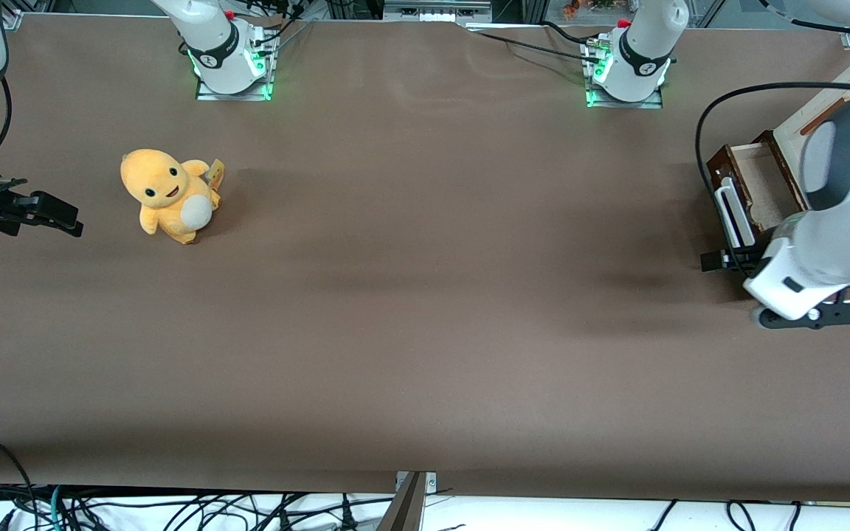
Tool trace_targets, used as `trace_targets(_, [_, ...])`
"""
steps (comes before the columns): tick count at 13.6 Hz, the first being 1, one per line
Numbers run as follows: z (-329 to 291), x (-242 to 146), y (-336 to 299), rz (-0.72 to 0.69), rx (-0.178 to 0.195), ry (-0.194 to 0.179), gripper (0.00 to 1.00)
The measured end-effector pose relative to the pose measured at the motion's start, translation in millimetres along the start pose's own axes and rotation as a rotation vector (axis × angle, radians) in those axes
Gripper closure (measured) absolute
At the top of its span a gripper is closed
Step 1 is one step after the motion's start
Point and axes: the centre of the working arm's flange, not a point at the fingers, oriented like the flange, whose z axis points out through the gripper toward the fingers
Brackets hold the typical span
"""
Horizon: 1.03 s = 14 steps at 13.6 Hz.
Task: Open lower drawer with left arm only
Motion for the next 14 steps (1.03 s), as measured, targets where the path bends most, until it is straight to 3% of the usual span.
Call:
trace_targets(2, [-4.6, 1.3, -9.7, 0.026, -0.046, 0.019, 0.00])
trace_targets(4, [-4.1, 2.0, -18.7, 0.057, -0.054, 0.019, 0.00])
trace_targets(8, [-4.0, 3.4, -40.9, 0.063, -0.119, 0.019, 0.00])
trace_targets(10, [-8.5, 4.5, -56.7, 0.076, -0.150, 0.047, 0.00])
trace_targets(14, [-12.0, 3.9, -64.8, 0.084, -0.157, 0.063, 0.00])
